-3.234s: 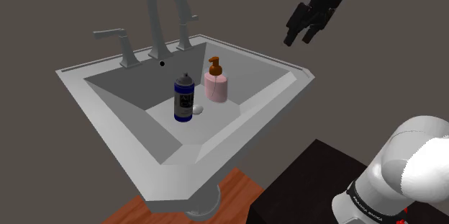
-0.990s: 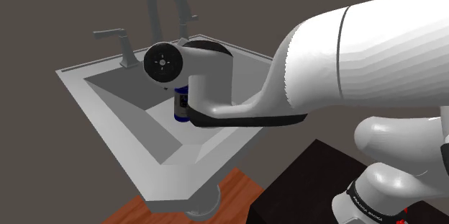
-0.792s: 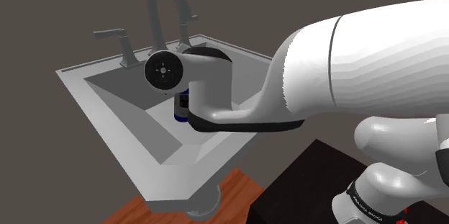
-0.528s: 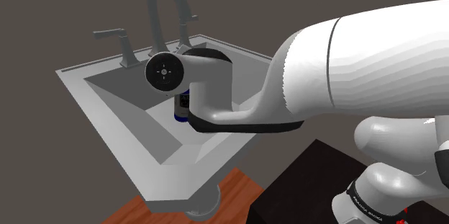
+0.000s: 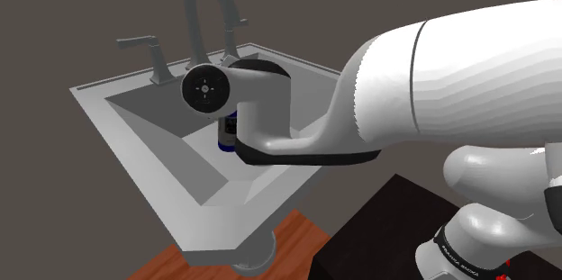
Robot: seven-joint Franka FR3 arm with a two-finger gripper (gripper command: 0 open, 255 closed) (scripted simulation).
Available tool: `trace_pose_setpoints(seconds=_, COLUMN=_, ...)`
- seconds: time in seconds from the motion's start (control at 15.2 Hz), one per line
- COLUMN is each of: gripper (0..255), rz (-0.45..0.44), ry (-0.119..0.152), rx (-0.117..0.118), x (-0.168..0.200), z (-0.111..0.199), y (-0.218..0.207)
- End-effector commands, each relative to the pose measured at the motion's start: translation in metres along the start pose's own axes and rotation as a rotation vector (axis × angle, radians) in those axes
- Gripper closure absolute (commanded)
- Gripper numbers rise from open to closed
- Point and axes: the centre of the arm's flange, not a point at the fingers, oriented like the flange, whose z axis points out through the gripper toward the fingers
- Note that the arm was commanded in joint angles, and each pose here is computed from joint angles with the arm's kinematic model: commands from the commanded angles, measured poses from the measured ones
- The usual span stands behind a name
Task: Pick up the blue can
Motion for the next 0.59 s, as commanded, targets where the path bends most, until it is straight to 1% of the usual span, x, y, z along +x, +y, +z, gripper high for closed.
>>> trace_pose_setpoints(seconds=0.0, gripper=255, rz=-0.001, ry=-0.001, rx=0.000, x=0.006, z=-0.004, y=0.001)
trace_pose_setpoints(seconds=0.53, gripper=255, rz=-0.001, ry=-0.001, rx=0.000, x=0.041, z=-0.027, y=0.008)
